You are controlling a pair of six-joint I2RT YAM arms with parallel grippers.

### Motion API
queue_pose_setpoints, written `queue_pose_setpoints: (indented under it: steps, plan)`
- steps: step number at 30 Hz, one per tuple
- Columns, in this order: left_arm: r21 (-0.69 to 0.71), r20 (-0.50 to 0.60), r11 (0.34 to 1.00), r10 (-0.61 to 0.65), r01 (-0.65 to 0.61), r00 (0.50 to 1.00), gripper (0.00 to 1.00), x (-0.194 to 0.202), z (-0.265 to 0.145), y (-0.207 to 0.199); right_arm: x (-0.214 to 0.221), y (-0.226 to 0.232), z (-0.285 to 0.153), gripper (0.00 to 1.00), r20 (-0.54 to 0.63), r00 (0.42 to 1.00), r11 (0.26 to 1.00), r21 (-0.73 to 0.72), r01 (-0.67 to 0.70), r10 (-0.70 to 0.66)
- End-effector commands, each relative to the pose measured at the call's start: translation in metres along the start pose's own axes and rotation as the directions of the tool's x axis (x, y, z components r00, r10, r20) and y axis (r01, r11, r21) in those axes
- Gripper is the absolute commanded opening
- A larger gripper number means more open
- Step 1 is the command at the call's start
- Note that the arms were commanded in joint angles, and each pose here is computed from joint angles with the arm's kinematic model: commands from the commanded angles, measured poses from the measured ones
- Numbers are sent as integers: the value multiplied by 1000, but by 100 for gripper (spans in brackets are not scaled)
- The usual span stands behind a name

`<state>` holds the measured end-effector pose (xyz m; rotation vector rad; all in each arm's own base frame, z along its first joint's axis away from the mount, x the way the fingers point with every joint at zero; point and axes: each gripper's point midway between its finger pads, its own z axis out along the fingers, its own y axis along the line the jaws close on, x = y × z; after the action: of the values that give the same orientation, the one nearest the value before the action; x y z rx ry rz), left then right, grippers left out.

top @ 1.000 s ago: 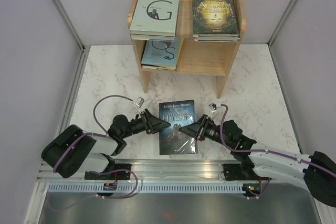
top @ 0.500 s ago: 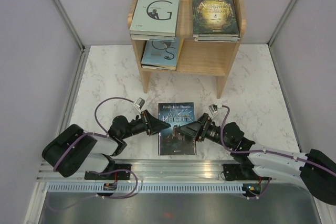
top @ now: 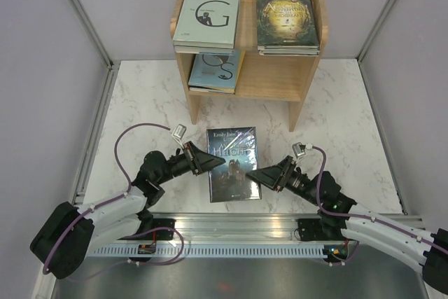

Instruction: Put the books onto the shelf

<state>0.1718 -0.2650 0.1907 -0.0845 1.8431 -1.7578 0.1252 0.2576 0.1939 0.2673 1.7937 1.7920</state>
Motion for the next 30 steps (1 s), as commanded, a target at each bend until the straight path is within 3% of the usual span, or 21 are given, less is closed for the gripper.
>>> queue_pose_setpoints:
  steps: [1, 4, 5, 8, 10, 12, 14, 17, 18, 20, 23, 30]
  plan:
    - [-80, 106, 993, 98, -90, 990, 2, -25, 5, 13, -6, 49, 3, 67, 0, 1000, 991, -131, 5, -5]
    - [-89, 110, 993, 85, -75, 990, 2, -24, 5, 18, -4, 56, 6, 48, -23, 1000, 988, -156, 9, -13]
    - [-92, 110, 993, 82, -72, 990, 2, -24, 6, 19, -3, 57, 7, 34, -25, 1000, 987, -159, 8, -12]
    - [-104, 115, 993, 74, -62, 991, 2, -24, 5, 23, -5, 59, 9, 10, -18, 1000, 986, -166, 11, -15]
    - [-123, 110, 991, 71, -57, 991, 2, -23, 5, 26, -9, 63, 10, 0, 4, 1000, 986, -168, 23, -23]
    - [-130, 106, 990, 75, -61, 991, 3, -24, 4, 25, -13, 63, 11, 0, 18, 999, 989, -146, 36, -34]
    - [-166, 83, 983, 92, -78, 992, 11, -21, 1, 27, -16, 61, 11, 0, 32, 998, 992, -108, 59, -56]
    - [-227, 60, 968, 120, -104, 991, 33, -18, -8, 32, -24, 72, 10, 0, 56, 994, 991, -88, 102, -98]
    - [-253, 57, 960, 135, -117, 989, 46, -18, -12, 35, -27, 83, 9, 0, 66, 992, 988, -104, 112, -106]
    - [-312, 39, 943, 132, -113, 990, 63, -12, -23, 43, -29, 84, 7, 0, 70, 989, 987, -85, 133, -127]
    - [-359, 52, 923, 169, -139, 984, 83, -12, -40, 46, -34, 95, 4, 0, 78, 985, 984, -73, 162, -157]
    - [-436, 69, 885, 214, -163, 974, 98, -3, -65, 75, -47, 120, -5, 0, 104, 970, 974, -40, 224, -219]
